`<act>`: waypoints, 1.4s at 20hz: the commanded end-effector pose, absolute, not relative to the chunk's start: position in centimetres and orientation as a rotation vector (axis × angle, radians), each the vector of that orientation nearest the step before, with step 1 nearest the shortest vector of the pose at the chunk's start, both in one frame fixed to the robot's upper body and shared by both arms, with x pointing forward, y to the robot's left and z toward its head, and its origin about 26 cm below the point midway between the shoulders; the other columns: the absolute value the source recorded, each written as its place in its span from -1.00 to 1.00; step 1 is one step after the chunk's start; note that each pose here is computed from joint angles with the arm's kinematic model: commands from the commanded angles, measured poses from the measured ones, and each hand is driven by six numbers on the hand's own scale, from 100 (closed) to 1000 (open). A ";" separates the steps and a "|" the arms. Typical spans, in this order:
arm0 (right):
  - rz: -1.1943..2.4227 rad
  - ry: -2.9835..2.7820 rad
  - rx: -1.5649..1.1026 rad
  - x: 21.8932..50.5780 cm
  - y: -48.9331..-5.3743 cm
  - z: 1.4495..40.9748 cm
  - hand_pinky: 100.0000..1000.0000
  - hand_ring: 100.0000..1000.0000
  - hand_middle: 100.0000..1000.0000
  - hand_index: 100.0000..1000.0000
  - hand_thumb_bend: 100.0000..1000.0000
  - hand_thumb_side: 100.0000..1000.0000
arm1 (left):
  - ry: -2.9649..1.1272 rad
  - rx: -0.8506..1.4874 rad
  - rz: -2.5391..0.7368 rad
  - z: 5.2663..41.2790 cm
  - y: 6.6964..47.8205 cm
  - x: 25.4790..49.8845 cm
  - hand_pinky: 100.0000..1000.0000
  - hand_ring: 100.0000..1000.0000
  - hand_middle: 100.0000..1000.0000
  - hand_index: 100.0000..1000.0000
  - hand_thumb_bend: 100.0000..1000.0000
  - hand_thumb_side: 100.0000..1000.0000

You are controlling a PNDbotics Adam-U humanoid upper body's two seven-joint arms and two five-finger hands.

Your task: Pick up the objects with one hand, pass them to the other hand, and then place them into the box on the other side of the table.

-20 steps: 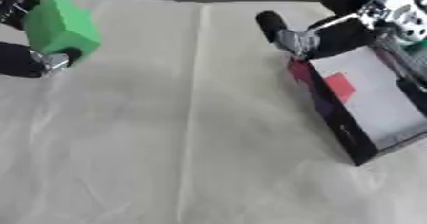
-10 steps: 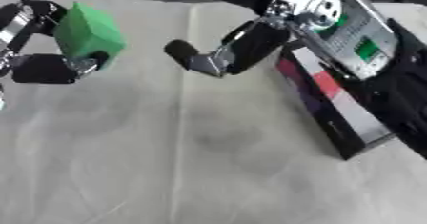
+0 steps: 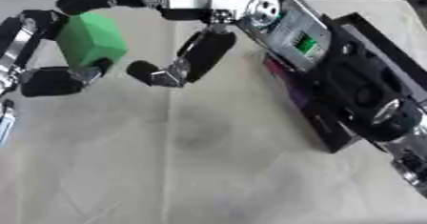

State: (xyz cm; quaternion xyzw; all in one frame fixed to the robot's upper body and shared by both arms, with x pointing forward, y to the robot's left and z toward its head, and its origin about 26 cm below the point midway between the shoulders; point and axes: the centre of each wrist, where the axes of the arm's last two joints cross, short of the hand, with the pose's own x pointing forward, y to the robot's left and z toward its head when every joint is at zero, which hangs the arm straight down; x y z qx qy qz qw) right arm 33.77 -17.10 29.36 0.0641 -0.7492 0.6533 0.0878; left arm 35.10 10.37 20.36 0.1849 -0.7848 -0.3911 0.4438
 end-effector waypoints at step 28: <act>1.951 -2.163 -0.021 35.5 -17.3 29.1 1.00 0.98 0.95 1.00 -1.00 -0.84 | -2.147 0.529 -0.863 17.2 8.7 34.7 0.53 0.12 -0.10 -0.16 -1.00 -1.00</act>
